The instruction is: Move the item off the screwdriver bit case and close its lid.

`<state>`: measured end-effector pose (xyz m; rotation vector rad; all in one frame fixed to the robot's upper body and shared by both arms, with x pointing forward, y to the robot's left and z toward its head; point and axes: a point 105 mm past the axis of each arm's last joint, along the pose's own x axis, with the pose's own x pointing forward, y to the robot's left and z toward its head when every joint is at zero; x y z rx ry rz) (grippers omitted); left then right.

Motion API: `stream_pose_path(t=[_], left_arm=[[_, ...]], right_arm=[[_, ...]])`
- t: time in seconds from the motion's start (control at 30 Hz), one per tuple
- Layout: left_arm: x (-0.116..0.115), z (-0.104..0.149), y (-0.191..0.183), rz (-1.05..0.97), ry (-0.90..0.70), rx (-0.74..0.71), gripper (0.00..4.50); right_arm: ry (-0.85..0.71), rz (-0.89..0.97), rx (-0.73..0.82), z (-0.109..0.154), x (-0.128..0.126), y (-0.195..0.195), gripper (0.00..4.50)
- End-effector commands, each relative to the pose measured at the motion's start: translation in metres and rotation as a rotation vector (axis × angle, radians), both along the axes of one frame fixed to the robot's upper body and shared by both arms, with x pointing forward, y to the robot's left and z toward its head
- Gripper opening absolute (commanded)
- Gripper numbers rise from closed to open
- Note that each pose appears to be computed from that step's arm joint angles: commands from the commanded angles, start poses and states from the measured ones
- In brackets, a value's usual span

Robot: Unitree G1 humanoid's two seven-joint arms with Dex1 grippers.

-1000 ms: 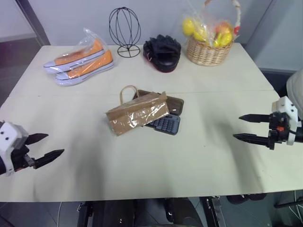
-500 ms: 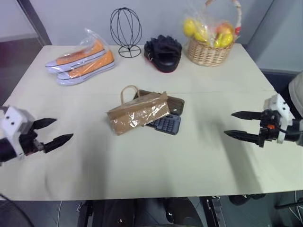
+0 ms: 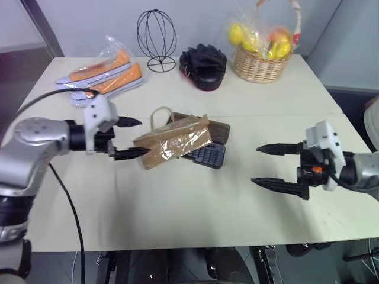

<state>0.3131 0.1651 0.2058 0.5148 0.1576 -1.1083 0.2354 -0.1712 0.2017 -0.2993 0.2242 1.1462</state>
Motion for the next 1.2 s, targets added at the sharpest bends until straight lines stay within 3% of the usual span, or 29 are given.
stream_pose_path(t=[0.03,0.17,0.27,0.5,0.7,0.83,0.97,1.2], left_arm=[[0.02,-0.019,-0.008,-0.014,-0.044,0.132,4.4],[0.036,-0.027,-0.02,-0.005,-0.077,0.149,4.4],[0.043,-0.027,-0.025,0.001,-0.126,0.14,3.61],[0.036,-0.029,-0.013,0.014,-0.131,0.137,0.03],[0.026,-0.028,0.047,0.218,-0.15,0.218,0.03],[0.003,-0.021,0.098,0.406,-0.159,0.229,0.03],[-0.051,-0.027,0.161,0.63,-0.115,0.286,0.03],[-0.104,-0.048,0.226,0.93,-0.077,0.321,0.03]], right_arm=[[-0.052,0.005,0.017,0.007,-0.003,0.008,4.5],[-0.055,-0.008,0.027,0.005,-0.005,0.009,4.5],[-0.057,-0.017,0.029,0.004,-0.007,0.008,4.5],[-0.054,-0.015,0.023,0.002,-0.006,0.006,4.5],[-0.057,0.012,0.021,0.002,0.001,0.006,4.5],[-0.053,0.043,0.019,-0.001,0.007,0.009,4.5],[-0.045,0.086,0.028,-0.005,0.014,0.015,4.5],[-0.038,0.141,0.031,-0.008,0.024,0.021,4.5]])
